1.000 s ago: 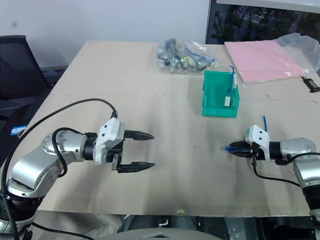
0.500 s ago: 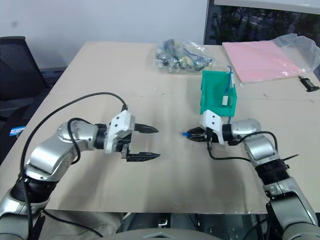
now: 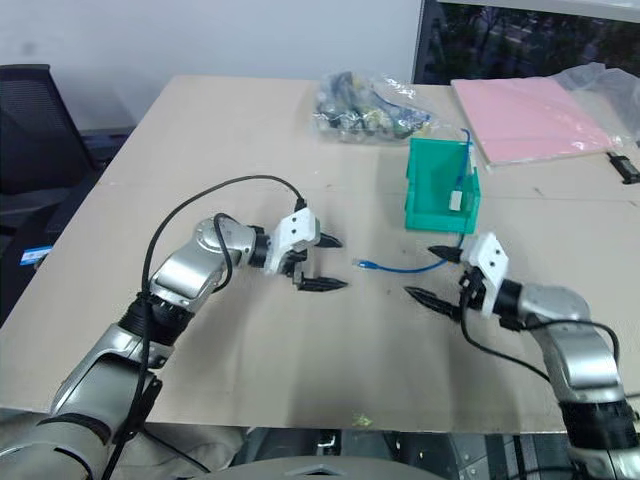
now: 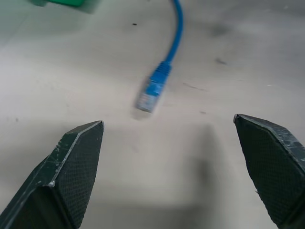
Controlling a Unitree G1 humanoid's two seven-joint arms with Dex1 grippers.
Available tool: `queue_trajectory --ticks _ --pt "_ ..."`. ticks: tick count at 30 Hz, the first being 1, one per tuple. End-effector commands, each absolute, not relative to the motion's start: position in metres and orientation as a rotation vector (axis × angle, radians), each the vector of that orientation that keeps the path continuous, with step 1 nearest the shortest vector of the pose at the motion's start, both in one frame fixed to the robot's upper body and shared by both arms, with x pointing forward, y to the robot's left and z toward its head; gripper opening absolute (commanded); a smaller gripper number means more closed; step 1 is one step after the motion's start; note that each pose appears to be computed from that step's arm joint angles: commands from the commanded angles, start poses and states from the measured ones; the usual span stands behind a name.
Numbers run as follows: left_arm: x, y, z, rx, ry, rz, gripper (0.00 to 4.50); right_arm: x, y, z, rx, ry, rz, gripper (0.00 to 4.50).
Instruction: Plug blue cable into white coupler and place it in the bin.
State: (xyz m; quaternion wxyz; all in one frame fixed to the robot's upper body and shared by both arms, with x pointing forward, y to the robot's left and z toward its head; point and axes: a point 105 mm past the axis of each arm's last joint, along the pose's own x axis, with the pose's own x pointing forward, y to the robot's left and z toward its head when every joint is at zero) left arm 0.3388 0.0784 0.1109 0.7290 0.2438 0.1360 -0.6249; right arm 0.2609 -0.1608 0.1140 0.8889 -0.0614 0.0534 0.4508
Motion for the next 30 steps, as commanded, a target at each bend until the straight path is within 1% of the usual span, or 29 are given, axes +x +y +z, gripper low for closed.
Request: queue_trajectory --ticks 1,3,6,8,10,12,13,16,17,22,24,26,27,30 --pt "0.345 0.067 0.115 0.567 0.262 -1.429 4.50 0.247 -0.164 0.128 -0.115 0.058 0.890 4.45" --pt "0.347 0.061 0.109 0.596 0.277 -1.467 4.50 0.242 -0.169 0.122 -0.113 0.070 0.843 4.45" --pt "0.347 0.060 0.102 0.638 0.323 -1.508 4.50 0.241 -0.172 0.125 -0.091 0.048 0.790 4.45" --pt "0.349 0.062 0.099 0.661 0.348 -1.510 3.98 0.241 -0.173 0.127 -0.090 0.033 0.772 4.50" --pt "0.352 0.064 0.098 0.673 0.362 -1.506 3.41 0.241 -0.173 0.128 -0.091 0.022 0.762 4.50" --pt "0.353 0.065 0.096 0.673 0.371 -1.504 2.43 0.239 -0.173 0.127 -0.088 0.031 0.760 4.50" --pt "0.353 0.065 0.095 0.672 0.375 -1.504 2.15 0.238 -0.172 0.125 -0.084 0.043 0.765 4.50" --pt "0.353 0.062 0.094 0.667 0.355 -1.510 0.64 0.235 -0.171 0.123 -0.075 0.055 0.771 4.50" --pt "0.354 0.060 0.096 0.655 0.338 -1.511 0.03 0.235 -0.170 0.123 -0.068 0.056 0.771 4.50" --pt "0.349 0.046 0.110 0.547 0.243 -1.539 0.03 0.226 -0.157 0.118 0.057 0.101 0.822 4.50" --pt "0.339 0.037 0.126 0.354 0.229 -1.588 0.03 0.219 -0.148 0.118 0.176 0.138 0.864 4.50" --pt "0.325 0.029 0.149 0.083 0.242 -1.646 0.03 0.211 -0.138 0.121 0.319 0.164 0.914 4.50" --pt "0.319 0.028 0.156 -0.012 0.262 -1.675 0.03 0.209 -0.133 0.122 0.373 0.170 0.935 4.50" --pt "0.300 0.029 0.168 -0.177 0.324 -1.750 0.03 0.206 -0.124 0.126 0.498 0.182 0.984 4.50"
